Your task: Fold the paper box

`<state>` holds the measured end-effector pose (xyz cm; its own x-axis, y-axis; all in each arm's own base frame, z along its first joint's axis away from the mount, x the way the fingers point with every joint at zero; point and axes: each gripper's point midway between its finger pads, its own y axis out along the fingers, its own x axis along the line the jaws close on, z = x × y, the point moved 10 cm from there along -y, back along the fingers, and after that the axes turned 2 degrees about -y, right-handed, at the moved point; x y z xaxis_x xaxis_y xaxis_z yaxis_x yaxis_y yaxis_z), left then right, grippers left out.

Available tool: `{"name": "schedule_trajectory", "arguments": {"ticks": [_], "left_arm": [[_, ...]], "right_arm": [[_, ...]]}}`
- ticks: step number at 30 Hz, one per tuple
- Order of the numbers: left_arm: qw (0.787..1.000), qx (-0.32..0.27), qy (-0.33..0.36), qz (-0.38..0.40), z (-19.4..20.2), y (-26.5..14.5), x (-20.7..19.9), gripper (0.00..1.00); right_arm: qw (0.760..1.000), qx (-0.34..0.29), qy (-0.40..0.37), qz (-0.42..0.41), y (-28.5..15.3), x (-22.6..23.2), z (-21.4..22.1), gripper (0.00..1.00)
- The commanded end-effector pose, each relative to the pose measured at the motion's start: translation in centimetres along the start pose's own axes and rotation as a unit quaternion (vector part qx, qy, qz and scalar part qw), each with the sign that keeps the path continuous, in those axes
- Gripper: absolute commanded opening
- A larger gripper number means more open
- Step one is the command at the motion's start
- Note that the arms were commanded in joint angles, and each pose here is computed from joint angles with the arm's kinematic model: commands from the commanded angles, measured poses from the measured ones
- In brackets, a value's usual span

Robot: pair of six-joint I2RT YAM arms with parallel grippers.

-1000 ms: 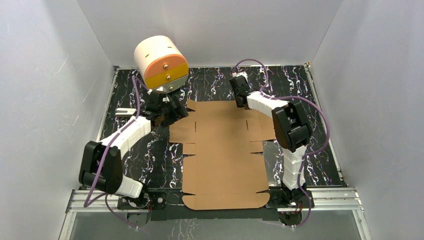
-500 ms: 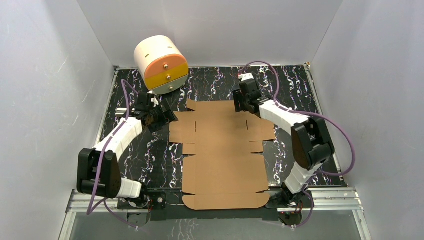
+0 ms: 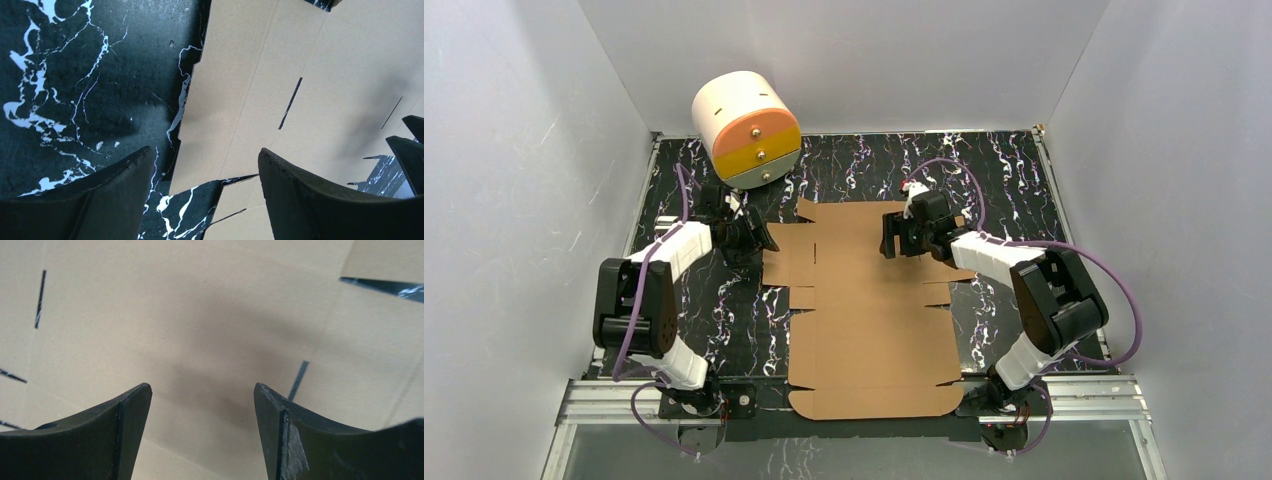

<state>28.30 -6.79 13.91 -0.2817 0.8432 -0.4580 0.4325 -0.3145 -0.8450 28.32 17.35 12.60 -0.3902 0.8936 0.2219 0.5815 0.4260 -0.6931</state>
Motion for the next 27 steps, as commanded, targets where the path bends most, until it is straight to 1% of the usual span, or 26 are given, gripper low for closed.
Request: {"name": "schedule_trajectory", "arguments": {"ticks": [1,6,9,15,21,27], "left_arm": [[0.999,0.009,0.021,0.034,-1.0,0.3,-0.4,0.69],[0.999,0.030,0.018,0.030,-1.3,1.5,0.1,0.61],[0.999,0.041,0.010,0.030,-1.3,1.9,0.2,0.52],[0.999,0.038,0.009,0.036,-1.2,1.5,0.0,0.25],[0.999,0.016,0.015,0.031,-1.2,0.4,-0.6,0.01],[0.998,-0.009,0.058,0.002,-0.4,-0.8,-2.7,0.00]], "right_arm": [[0.996,-0.045,0.010,-0.071,-0.1,1.2,-0.7,0.84],[0.997,-0.037,0.010,-0.071,0.3,1.0,0.4,0.84],[0.997,-0.037,0.013,-0.073,0.4,0.9,1.0,0.84],[0.996,-0.031,0.020,-0.077,0.9,0.8,1.7,0.84],[0.997,-0.025,0.022,-0.070,1.4,0.6,2.4,0.84],[0.998,-0.017,0.022,-0.061,1.9,0.5,2.9,0.84]]}}
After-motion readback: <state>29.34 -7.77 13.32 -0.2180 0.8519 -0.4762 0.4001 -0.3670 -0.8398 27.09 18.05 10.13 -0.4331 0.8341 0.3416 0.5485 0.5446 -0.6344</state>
